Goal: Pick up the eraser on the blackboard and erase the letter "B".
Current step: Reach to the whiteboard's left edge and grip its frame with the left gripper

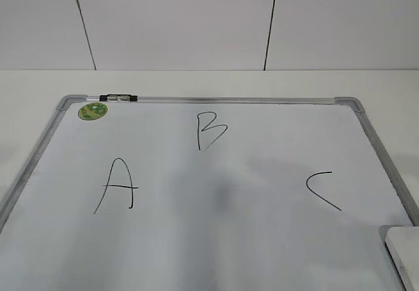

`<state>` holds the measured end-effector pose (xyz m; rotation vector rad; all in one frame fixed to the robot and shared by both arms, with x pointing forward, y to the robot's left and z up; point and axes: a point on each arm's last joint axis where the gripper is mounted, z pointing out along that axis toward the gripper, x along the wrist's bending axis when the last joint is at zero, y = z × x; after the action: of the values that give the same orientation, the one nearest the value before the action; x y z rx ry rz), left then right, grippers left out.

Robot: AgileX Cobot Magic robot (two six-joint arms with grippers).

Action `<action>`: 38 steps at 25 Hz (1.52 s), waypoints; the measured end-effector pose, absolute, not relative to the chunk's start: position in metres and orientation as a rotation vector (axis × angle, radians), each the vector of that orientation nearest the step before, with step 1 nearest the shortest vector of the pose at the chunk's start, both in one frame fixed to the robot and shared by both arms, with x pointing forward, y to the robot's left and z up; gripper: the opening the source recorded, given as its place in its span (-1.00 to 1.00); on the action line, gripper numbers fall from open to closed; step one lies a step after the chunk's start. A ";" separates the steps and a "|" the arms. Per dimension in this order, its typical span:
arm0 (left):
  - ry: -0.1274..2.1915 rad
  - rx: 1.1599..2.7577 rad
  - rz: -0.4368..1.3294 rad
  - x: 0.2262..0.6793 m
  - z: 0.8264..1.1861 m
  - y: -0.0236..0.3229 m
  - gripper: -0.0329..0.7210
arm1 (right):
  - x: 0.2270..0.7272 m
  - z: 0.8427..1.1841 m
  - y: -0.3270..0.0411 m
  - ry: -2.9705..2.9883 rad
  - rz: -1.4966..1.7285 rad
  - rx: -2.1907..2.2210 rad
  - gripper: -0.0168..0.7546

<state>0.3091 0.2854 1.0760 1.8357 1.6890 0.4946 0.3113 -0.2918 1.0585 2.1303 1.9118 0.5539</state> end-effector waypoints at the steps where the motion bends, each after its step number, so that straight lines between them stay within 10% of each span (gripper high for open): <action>1: 1.708 1.854 0.469 0.317 1.079 0.285 -0.23 | 0.315 1.057 -0.290 1.926 0.550 2.156 0.56; 12: 1.904 2.058 0.213 0.434 1.096 0.283 -0.23 | 0.340 1.043 -0.289 2.005 0.432 2.278 0.56; 22: 2.064 2.218 -0.026 0.538 1.030 0.282 -0.23 | 0.341 1.044 -0.288 2.006 0.433 2.280 0.56; 38: 1.991 2.283 0.085 0.599 0.966 0.265 -0.23 | 0.341 1.044 -0.288 2.005 0.435 2.280 0.56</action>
<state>0.5994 0.2654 0.9660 2.2833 1.9907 0.0854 0.3407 -0.2883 1.0435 2.2795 2.0050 0.4349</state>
